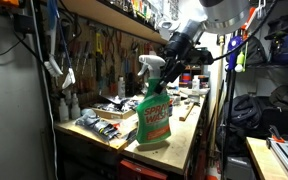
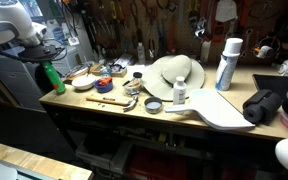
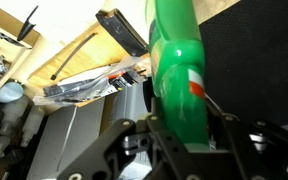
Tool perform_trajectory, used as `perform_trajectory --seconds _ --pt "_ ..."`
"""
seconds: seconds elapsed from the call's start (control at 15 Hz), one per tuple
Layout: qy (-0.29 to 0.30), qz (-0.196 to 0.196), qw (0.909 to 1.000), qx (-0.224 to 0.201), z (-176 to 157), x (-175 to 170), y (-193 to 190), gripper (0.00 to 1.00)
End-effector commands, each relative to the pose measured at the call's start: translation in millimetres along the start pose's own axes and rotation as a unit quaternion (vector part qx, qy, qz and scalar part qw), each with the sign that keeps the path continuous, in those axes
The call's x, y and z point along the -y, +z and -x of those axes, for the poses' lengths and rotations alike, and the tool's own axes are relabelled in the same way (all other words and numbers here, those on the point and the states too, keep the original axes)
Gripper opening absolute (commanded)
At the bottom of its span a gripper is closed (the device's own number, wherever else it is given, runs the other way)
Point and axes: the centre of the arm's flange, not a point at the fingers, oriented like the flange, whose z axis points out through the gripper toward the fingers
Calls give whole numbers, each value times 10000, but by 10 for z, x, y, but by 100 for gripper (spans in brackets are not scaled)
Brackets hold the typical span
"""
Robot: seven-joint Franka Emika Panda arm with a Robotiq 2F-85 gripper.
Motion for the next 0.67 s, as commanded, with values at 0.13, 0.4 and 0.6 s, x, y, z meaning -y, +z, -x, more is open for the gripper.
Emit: perform_trajectory --seconds 0.13,0.4,0.6 --pt "-182 79 9998 -34 -71 70 65 66" --pt "-237 152 9996 47 -90 41 -54 88" --pt "-216 -135 9997 31 -57 0 -456 100"
